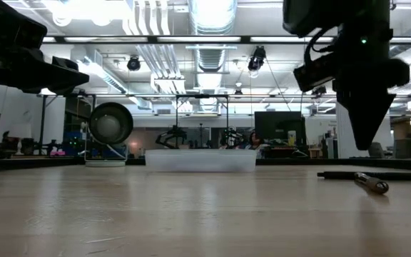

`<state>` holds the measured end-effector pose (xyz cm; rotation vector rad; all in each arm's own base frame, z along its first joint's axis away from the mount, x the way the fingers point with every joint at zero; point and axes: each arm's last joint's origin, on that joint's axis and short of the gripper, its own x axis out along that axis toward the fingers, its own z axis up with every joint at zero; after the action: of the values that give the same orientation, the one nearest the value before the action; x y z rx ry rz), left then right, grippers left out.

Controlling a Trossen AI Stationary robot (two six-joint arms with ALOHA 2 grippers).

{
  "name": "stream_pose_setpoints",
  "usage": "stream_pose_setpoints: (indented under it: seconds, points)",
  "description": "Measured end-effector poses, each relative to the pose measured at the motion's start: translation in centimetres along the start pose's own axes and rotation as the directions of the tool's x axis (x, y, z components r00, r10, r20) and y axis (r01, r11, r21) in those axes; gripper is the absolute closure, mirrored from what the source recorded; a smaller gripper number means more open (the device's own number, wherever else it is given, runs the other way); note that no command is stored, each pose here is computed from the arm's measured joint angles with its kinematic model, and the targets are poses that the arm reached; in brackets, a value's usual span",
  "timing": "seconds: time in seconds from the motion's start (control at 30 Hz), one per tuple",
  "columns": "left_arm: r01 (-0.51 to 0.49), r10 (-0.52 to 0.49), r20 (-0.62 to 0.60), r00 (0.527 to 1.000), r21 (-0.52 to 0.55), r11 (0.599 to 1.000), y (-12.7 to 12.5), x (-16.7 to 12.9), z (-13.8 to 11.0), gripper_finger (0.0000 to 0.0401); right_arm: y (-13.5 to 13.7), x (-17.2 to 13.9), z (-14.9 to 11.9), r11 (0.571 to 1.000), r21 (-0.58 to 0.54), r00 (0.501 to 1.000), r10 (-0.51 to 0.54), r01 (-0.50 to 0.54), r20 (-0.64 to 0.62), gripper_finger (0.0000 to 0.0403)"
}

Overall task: Pick & place school supplies into a supply box
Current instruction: Put the black pen into the supply box

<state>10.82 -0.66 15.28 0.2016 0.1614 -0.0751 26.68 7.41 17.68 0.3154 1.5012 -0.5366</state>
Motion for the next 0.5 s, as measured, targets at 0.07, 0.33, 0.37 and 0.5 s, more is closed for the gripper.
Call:
stream_pose_setpoints:
  seconds: [0.07, 0.33, 0.37, 0.5]
  points:
    - [0.0, 0.0, 0.0, 1.0, 0.0, 1.0, 0.0, 0.0, 0.0, 0.0315, -0.25, -0.01, -0.06, 0.999, 0.007, 0.999, -0.043, 0.043, 0.013, 0.0319]
    - [0.0, 0.0, 0.0, 1.0, 0.0, 1.0, 0.0, 0.0, 0.0, 0.0315, -0.29, 0.01, -0.08, 0.998, 0.036, 0.998, -0.053, 0.052, 0.02, 0.0326]
    - [0.0, 0.0, 0.0, 1.0, 0.0, 1.0, 0.0, 0.0, 0.0, 0.0315, -0.29, 0.02, -0.08, 0.998, 0.023, 0.998, -0.054, 0.053, 0.021, 0.0328]
    - [0.0, 0.0, 0.0, 1.0, 0.0, 1.0, 0.0, 0.0, 0.0, 0.0315, -0.34, 0.02, -0.1, 0.999, 0.02, 0.998, -0.049, 0.048, 0.028, 0.0334]
